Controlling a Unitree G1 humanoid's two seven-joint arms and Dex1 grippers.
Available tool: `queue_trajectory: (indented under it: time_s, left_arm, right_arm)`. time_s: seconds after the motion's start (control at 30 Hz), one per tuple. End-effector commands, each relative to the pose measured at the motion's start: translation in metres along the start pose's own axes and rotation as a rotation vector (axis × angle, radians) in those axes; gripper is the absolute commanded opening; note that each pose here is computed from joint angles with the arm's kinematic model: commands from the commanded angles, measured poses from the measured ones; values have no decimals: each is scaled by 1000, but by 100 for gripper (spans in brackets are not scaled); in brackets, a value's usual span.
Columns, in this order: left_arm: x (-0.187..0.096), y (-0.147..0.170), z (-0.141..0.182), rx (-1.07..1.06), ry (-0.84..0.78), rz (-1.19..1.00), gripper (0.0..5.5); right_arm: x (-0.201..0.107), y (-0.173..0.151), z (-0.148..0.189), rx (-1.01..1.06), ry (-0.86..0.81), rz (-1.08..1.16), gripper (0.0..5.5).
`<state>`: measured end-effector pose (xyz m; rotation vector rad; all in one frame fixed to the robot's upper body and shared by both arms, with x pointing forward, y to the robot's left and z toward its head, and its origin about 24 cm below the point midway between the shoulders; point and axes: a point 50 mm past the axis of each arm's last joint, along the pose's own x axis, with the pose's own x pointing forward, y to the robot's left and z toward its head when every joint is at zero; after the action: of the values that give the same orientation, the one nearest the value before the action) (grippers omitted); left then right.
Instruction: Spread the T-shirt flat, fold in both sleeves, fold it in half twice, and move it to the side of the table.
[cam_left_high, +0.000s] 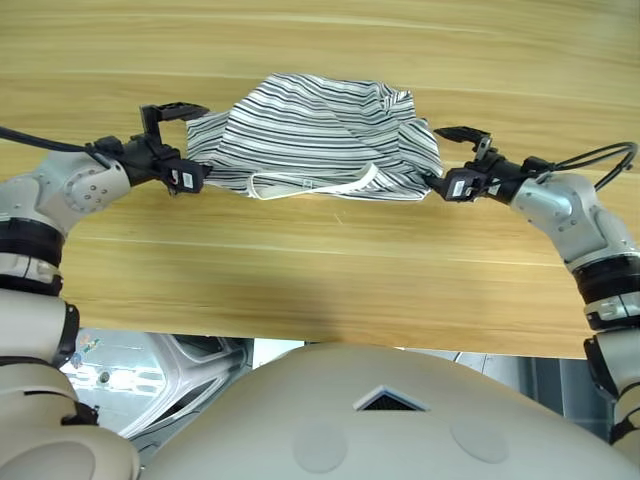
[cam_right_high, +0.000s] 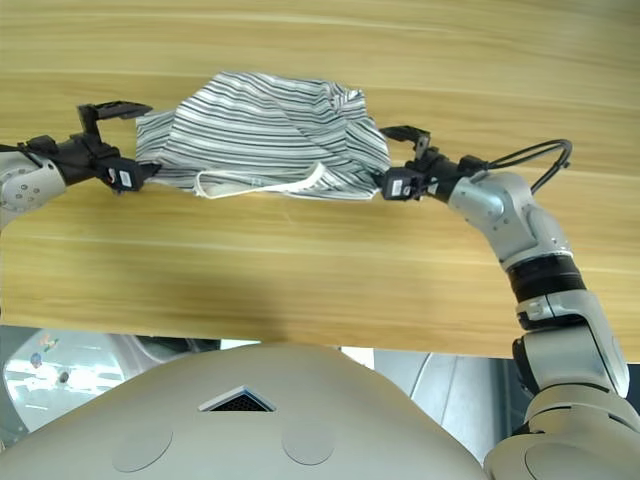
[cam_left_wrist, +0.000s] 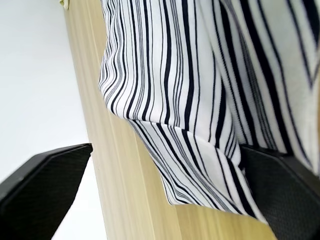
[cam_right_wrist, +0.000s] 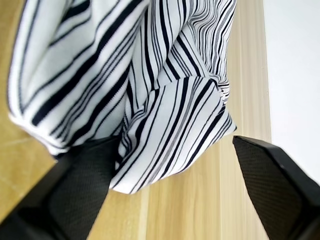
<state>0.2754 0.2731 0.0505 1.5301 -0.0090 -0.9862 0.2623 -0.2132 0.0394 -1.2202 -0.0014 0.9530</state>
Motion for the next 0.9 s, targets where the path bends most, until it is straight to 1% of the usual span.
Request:
queue_trajectory:
  time_s: [0.03,0.17,0.27,0.4,0.47,0.57,0.67,0.73,0.8,0.9]
  left_arm:
    - [9,-23,16,-69,-92,-57,540]
    - [11,-9,45,-180,-295,58,540]
    - [6,0,56,-242,-375,84,540]
    - [-2,7,60,-295,-416,81,540]
    - [-10,17,58,-324,-426,116,540]
    - [-18,26,48,-304,-378,131,540]
    - [-23,22,33,-248,-267,67,540]
    - [-28,12,28,-252,-239,-22,540]
    - [-30,2,36,-278,-288,-92,540]
    - [-27,-16,65,-331,-430,-196,540]
  right_arm:
    - [1,0,13,48,-64,-11,414]
    - [1,-10,38,116,-208,-57,414]
    - [-3,-15,49,153,-279,-57,414]
    - [-7,-21,54,194,-315,-62,414]
    - [-9,-23,57,227,-333,-62,414]
    - [-12,-22,61,268,-358,-47,414]
    - [-15,-20,61,281,-362,-37,414]
    - [-17,-18,62,282,-362,-18,414]
    - [-19,-14,63,277,-367,16,414]
    - [-23,0,69,261,-384,113,414]
